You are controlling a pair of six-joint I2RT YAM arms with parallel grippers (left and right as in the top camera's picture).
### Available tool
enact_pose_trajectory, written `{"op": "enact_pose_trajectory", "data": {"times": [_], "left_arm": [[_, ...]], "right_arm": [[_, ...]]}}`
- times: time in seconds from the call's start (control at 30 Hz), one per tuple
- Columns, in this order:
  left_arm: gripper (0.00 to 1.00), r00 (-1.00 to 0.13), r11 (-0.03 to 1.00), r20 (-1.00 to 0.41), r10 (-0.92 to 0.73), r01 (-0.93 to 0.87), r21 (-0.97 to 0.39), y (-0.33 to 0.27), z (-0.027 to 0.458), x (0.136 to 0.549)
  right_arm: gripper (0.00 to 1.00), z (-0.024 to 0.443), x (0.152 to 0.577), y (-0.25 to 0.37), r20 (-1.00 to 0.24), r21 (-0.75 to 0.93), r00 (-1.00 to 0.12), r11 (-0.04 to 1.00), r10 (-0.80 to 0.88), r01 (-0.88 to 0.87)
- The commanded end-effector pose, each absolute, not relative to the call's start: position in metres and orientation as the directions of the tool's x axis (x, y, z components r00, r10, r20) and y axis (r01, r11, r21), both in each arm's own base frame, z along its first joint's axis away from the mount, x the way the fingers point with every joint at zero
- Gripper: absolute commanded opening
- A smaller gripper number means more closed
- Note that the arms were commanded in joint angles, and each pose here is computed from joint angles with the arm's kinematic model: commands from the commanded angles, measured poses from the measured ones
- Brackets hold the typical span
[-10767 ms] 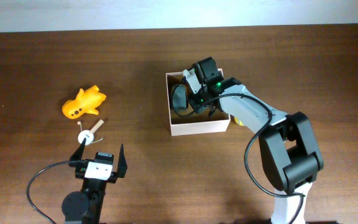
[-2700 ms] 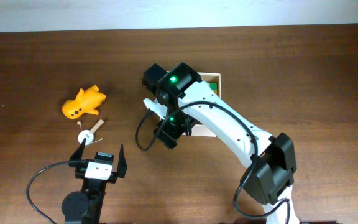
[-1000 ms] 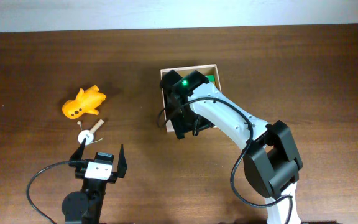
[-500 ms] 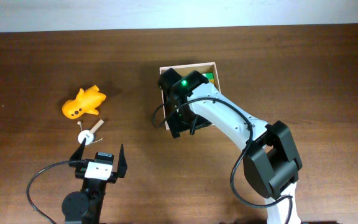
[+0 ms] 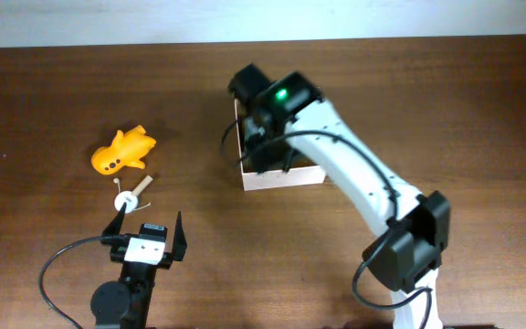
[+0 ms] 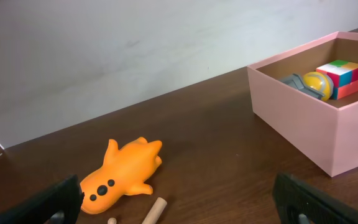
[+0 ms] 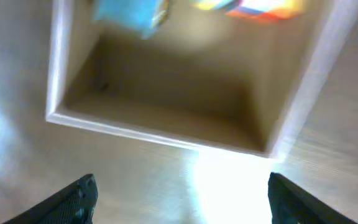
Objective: Pack container
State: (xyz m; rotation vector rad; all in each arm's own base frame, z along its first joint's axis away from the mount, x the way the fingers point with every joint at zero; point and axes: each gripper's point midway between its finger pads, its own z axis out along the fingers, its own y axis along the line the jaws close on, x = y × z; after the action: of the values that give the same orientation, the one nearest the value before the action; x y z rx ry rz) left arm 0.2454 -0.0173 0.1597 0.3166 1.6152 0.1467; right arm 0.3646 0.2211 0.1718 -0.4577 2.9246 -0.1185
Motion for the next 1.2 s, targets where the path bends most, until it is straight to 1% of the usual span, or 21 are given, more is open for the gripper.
{"op": "enact_pose_trajectory", "data": {"times": [0.0,0.07,0.1,0.17,0.27,0.43,0.5,0.6,0.67,0.8,0.87,0.97,1.03,1.1,1.17], "left_arm": [[0.99,-0.043,0.949,-0.952,0.303,0.103,0.297,-0.015,0.158,0.245],[0.99,-0.043,0.949,-0.952,0.303,0.103,0.297,-0.015,0.158,0.245],[0.99,-0.043,0.949,-0.952,0.303,0.104,0.297,-0.015,0.158,0.245],[0.99,-0.043,0.949,-0.952,0.303,0.103,0.297,-0.015,0.158,0.245],[0.99,-0.043,0.949,-0.952,0.303,0.104,0.297,-0.015,0.158,0.245],[0.99,-0.044,0.949,-0.952,0.303,0.104,0.297,-0.015,0.158,0.245],[0.99,-0.043,0.949,-0.952,0.303,0.103,0.297,-0.015,0.158,0.245],[0.99,-0.043,0.949,-0.952,0.303,0.103,0.297,-0.015,0.158,0.245],[0.99,-0.031,0.949,-0.953,0.303,0.100,0.298,-0.015,0.161,0.246],[0.99,-0.044,0.951,-0.952,0.304,0.080,0.299,-0.011,0.159,0.246],[0.99,-0.021,0.953,-0.955,0.297,0.076,0.294,-0.012,0.165,0.246],[0.99,0.023,0.965,-0.973,0.232,0.117,0.233,-0.021,0.175,0.245],[0.99,0.041,0.983,-0.989,0.144,0.113,0.148,-0.020,0.184,0.246],[0.99,0.041,0.987,-0.993,0.111,0.113,0.115,-0.020,0.194,0.246],[0.99,0.017,0.987,-0.993,0.113,0.112,0.114,-0.019,0.211,0.247]], "right_arm": [[0.87,0.215,0.402,0.164,-0.304,-0.179,-0.936,0.976,-0.176,-0.126],[0.91,0.224,0.414,0.138,-0.328,-0.172,-0.938,0.984,-0.107,-0.053],[0.95,0.226,0.422,0.117,-0.340,-0.161,-0.940,0.987,-0.040,0.016],[1.00,0.227,0.430,0.085,-0.346,-0.151,-0.936,0.982,0.058,0.116],[0.99,0.226,0.435,0.022,-0.336,-0.135,-0.915,0.950,0.225,0.283],[0.99,0.224,0.428,-0.053,-0.312,-0.118,-0.866,0.889,0.391,0.443],[0.99,0.222,0.425,-0.071,-0.301,-0.093,-0.847,0.870,0.439,0.484],[0.99,0.221,0.421,-0.085,-0.280,-0.055,-0.829,0.854,0.484,0.517],[0.99,0.220,0.417,-0.092,-0.268,-0.062,-0.826,0.847,0.496,0.528],[0.99,0.219,0.411,-0.096,-0.251,-0.068,-0.825,0.841,0.507,0.537],[0.99,0.219,0.411,-0.096,-0.252,-0.069,-0.825,0.841,0.506,0.537],[0.99,0.219,0.411,-0.096,-0.252,-0.069,-0.825,0.841,0.506,0.537],[0.99,0.219,0.411,-0.096,-0.252,-0.068,-0.825,0.841,0.506,0.537],[0.99,0.219,0.411,-0.096,-0.252,-0.068,-0.825,0.841,0.506,0.537],[0.99,0.219,0.411,-0.096,-0.252,-0.068,-0.825,0.841,0.506,0.537]]}}
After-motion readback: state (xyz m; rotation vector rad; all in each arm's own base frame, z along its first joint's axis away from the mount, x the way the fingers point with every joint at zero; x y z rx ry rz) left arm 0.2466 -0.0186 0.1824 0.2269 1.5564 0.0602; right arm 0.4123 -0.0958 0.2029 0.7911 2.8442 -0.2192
